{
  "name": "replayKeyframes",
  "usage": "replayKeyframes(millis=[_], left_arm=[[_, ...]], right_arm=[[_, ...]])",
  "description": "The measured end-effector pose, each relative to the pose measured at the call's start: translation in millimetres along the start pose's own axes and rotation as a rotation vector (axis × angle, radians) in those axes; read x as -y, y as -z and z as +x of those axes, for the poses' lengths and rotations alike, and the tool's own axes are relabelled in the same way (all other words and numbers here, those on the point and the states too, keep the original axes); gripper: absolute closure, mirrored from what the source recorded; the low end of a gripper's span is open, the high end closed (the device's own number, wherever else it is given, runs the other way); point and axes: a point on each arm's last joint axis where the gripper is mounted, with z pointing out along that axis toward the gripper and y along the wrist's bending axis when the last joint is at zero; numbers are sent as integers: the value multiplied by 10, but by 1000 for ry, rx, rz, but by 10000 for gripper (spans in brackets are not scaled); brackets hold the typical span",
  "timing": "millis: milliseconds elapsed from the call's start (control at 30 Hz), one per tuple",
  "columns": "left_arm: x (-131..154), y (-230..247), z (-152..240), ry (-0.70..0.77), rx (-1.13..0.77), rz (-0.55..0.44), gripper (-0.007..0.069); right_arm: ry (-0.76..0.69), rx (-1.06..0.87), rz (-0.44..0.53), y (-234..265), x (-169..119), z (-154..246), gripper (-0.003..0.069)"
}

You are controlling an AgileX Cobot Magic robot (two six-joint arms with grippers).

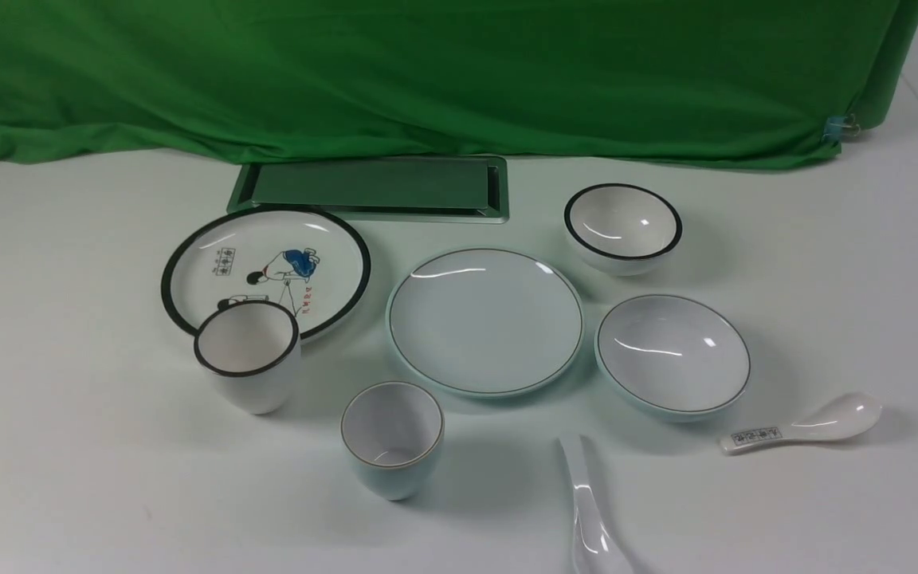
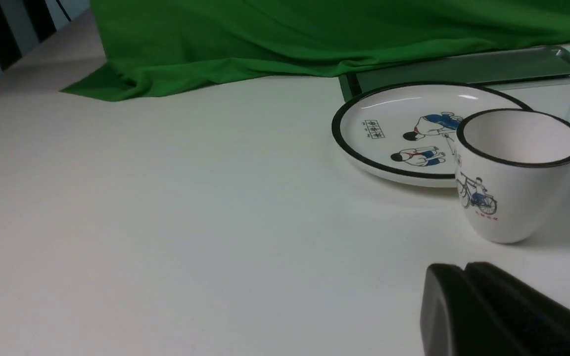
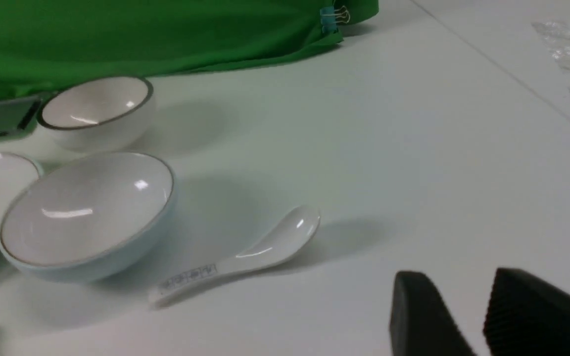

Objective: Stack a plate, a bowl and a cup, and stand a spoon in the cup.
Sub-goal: Use the right arm to grab a blue rice bowl

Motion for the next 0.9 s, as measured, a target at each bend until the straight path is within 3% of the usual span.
replayKeyframes(millis=[33, 67, 100, 133, 200, 233, 267, 300, 467, 733, 900], left_arm=[[-1, 0, -8, 10, 9, 1, 654], [8, 1, -37, 114, 40, 13, 654], [9, 2, -43, 135, 46, 15, 654], [16, 5, -94, 406, 99, 40, 654], [11, 11, -135, 738, 137, 68, 654], [9, 12, -141, 790, 143, 73, 654], [-2, 15, -161, 974, 162, 89, 654], [-9, 17, -170, 1064, 175, 92, 654], [-36, 22, -194, 1150, 213, 91, 654], [-54, 27, -211, 1155, 241, 84, 654], [-53, 27, -210, 1192, 240, 89, 654]], right_arm=[[-25, -1, -2, 0, -2, 1, 417], [-208, -5, -13, 0, -12, 3, 417], [-238, -6, -15, 0, -14, 4, 417], [-532, -17, -31, 1, -31, 8, 417], [-783, -29, -40, 1, -42, 10, 417], [-824, -30, -40, 1, -43, 10, 417], [-933, -34, -41, 1, -46, 11, 417], [-973, -35, -41, 1, -46, 11, 417], [-943, -31, -38, 1, -42, 9, 417], [-625, 13, -56, 1, -44, -27, 417], [-539, 77, -82, 6, -52, -87, 441]])
